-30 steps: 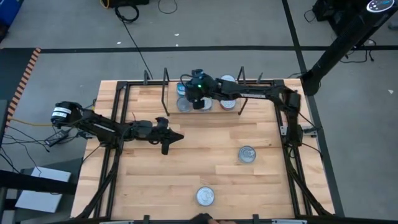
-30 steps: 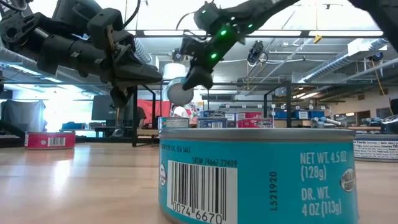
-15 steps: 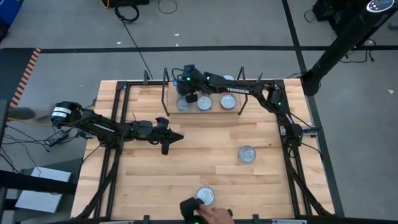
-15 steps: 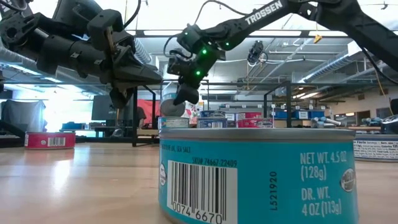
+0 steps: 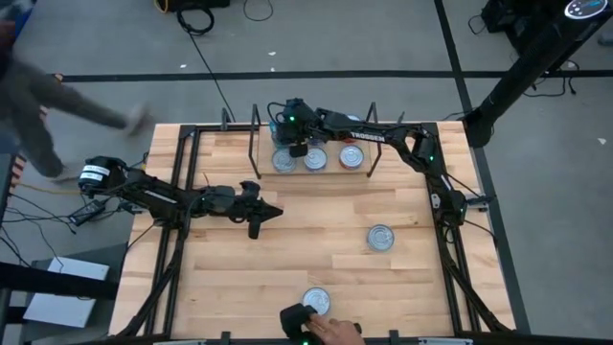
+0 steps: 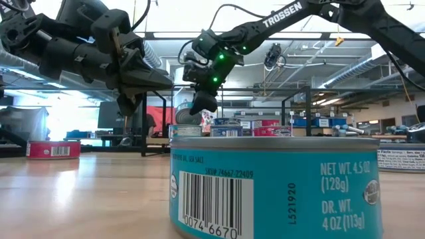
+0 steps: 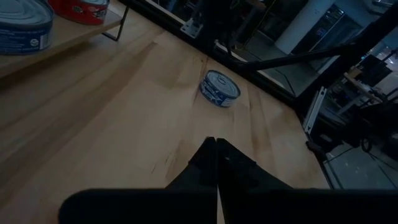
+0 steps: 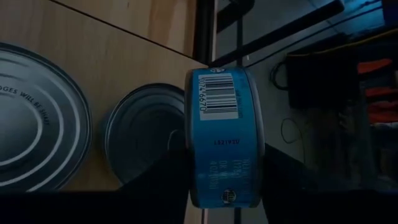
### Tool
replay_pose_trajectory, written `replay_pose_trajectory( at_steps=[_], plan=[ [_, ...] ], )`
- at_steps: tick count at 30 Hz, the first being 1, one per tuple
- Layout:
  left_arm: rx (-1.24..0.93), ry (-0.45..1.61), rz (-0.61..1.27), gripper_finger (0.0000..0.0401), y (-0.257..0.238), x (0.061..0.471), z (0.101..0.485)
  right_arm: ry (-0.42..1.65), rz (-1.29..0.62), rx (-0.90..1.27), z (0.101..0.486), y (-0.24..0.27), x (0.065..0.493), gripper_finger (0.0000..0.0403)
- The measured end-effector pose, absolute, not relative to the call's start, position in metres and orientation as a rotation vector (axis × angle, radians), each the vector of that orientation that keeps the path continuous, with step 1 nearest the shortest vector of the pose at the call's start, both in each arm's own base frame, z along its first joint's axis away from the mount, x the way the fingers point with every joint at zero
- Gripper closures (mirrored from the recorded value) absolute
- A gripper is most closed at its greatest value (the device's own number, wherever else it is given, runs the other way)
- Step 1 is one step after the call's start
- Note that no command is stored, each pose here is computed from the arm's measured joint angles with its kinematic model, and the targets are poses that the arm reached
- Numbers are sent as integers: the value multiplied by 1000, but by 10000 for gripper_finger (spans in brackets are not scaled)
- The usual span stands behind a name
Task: Stack canned seafood by type on shelf
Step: Stack the center light blue tuna can on top of the other light blue tuna can on the shelf
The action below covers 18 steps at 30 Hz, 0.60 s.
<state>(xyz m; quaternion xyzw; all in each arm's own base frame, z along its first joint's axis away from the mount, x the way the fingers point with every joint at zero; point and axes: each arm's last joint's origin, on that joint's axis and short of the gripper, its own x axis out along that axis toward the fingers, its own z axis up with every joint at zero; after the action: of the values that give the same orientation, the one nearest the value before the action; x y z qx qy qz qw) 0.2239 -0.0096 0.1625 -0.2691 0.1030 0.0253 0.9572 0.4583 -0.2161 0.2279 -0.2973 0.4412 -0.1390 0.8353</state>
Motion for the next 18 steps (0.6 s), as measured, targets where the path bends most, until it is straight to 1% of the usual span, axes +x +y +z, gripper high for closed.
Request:
replay_pose_trajectory(
  at_steps=[4,13,18],
  plan=[
    [-547,211,42,401,-10,224,163,940,-289,-627,227,-216,458,232],
    [-554,219,15,401,-11,224,163,1027,-211,-593,219,-212,452,166],
    [-555,221,8,401,-11,224,163,1044,-200,-587,217,-210,451,141]
  ],
)
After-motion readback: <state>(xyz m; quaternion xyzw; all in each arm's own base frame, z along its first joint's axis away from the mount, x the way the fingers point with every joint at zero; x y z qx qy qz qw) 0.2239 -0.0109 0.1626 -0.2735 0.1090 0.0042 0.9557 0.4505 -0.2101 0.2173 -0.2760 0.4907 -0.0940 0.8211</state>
